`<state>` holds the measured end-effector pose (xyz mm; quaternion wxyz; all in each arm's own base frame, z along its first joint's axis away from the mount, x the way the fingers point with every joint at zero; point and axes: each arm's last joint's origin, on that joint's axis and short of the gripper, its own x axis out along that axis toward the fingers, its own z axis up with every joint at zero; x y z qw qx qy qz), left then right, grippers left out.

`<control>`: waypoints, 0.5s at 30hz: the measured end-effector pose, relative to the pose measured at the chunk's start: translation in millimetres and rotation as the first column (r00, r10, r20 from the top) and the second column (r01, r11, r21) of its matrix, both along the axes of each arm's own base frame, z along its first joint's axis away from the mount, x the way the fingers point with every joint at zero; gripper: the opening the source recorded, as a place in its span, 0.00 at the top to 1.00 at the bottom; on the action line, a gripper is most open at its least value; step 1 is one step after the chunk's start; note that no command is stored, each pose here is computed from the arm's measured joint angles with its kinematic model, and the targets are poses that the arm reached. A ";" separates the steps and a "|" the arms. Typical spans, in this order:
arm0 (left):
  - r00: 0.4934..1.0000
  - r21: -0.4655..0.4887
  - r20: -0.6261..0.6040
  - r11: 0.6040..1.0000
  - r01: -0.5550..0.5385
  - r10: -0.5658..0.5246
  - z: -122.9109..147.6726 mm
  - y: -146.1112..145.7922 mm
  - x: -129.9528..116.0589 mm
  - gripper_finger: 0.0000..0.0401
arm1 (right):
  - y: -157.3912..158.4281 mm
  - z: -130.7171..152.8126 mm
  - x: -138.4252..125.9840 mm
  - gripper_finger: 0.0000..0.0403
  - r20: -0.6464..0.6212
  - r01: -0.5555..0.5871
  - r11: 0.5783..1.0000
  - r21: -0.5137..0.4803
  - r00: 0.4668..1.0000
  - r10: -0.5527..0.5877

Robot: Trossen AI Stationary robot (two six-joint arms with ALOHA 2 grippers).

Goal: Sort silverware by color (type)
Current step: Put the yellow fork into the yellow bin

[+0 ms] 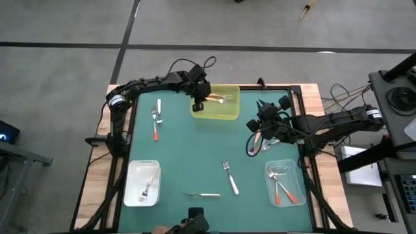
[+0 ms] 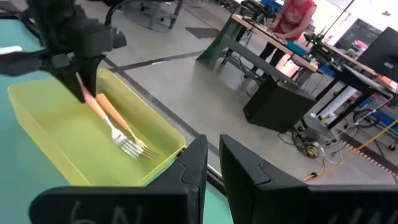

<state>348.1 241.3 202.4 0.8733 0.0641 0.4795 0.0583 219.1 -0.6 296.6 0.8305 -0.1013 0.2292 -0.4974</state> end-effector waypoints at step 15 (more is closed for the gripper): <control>0.999 0.034 0.045 0.999 0.001 -0.002 0.7 3.1 4.7 0.87 | -21.6 -3.3 2.3 0.92 -0.069 0.076 0.997 -0.028 0.995 -0.078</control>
